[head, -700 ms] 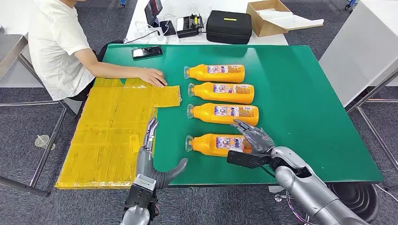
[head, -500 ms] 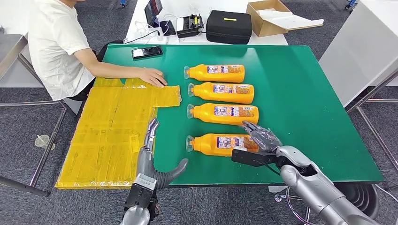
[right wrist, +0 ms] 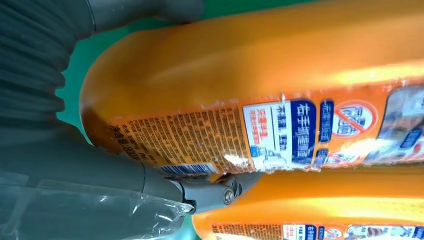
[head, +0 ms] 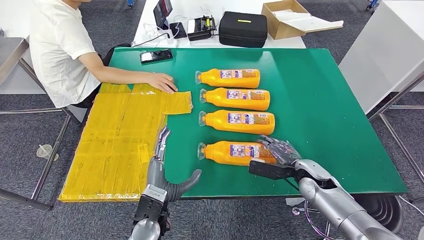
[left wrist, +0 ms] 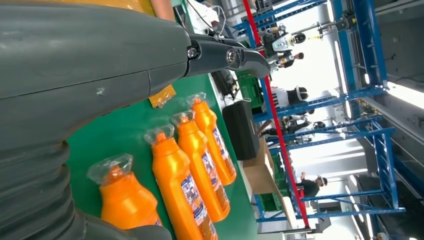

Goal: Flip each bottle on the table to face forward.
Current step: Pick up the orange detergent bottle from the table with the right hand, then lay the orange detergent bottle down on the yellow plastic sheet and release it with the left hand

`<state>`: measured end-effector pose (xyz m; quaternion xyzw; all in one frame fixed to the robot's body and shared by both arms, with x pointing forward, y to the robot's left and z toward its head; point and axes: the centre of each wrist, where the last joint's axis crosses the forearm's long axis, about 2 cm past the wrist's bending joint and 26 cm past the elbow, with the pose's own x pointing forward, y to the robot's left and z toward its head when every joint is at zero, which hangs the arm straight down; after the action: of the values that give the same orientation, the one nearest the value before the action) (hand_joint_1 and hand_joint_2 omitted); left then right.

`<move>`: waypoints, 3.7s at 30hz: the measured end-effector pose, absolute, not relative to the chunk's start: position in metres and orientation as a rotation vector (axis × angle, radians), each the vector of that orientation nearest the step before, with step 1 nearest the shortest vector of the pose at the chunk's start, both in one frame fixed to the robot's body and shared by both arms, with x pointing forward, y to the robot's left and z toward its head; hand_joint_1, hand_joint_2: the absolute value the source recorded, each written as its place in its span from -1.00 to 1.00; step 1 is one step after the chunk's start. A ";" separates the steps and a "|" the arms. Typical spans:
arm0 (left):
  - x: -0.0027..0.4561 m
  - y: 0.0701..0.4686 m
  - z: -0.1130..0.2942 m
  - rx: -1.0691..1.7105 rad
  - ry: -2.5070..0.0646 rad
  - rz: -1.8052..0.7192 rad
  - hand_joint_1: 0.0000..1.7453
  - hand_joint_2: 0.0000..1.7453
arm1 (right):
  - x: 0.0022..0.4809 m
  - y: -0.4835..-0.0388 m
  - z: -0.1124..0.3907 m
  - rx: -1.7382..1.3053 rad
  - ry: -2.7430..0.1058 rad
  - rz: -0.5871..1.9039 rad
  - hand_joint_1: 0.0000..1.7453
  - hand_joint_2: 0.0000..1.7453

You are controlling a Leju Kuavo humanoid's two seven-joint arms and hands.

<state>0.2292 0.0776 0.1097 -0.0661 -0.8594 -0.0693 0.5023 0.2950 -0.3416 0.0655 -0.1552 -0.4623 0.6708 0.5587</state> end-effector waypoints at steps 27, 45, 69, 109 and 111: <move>0.217 0.084 0.101 -0.657 -1.700 0.265 -1.00 1.00 | 0.247 -0.253 0.070 0.216 -1.780 0.825 1.00 1.00; 0.211 0.088 0.093 -0.940 -1.544 0.267 -1.00 1.00 | 0.247 -0.186 0.089 0.483 -1.868 0.708 1.00 1.00; 0.239 0.093 0.102 -1.029 -1.555 0.289 -1.00 1.00 | 0.266 -0.148 0.059 0.598 -1.635 1.167 1.00 1.00; 0.242 0.129 0.127 0.045 -2.161 0.007 1.00 1.00 | 0.246 -0.217 0.043 -0.650 -1.963 0.829 -1.00 0.00; 0.249 0.140 0.128 0.382 -2.231 -0.179 1.00 1.00 | 0.252 -0.234 0.047 -0.804 -1.902 0.920 -1.00 1.00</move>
<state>0.2489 0.1398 0.1276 0.1524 -0.8910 -0.0714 0.4217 0.2523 -0.2338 0.0471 -0.3216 -0.7610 0.3680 0.4266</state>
